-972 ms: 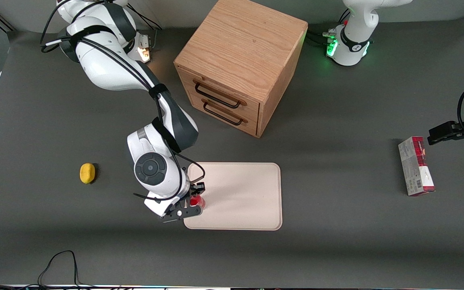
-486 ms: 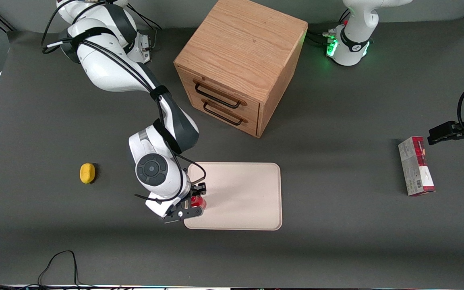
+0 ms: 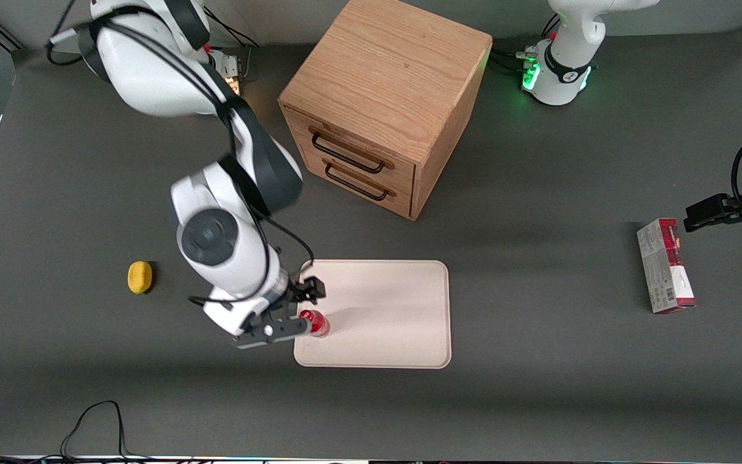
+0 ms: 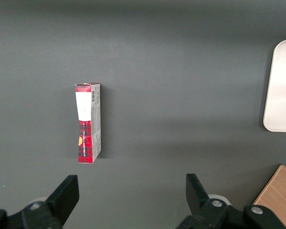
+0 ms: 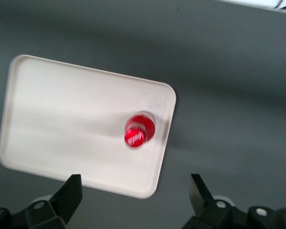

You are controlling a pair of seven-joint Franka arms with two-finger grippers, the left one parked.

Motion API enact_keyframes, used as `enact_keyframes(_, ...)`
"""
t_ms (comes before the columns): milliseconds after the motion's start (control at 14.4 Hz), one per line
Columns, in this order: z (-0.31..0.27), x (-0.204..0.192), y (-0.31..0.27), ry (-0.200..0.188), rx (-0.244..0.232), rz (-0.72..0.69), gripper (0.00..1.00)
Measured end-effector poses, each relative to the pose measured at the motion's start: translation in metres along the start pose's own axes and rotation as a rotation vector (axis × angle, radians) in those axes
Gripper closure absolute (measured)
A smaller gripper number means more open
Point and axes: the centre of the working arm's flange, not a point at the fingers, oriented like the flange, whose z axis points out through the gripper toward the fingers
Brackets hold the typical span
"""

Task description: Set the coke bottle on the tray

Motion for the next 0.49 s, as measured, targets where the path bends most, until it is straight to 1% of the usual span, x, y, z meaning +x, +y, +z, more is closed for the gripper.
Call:
enact_keyframes(69,-0.029,-0.007,0.003,0.003,-0.002,0.003,0.00)
enact_keyframes(208,-0.071,-0.025,0.013,-0.012,-0.015,0.021,0.00)
enact_keyframes(347,-0.092,-0.041,0.038,-0.024,-0.030,0.052,0.00)
enact_keyframes(486,-0.105,-0.058,0.082,-0.040,-0.045,0.107,0.00)
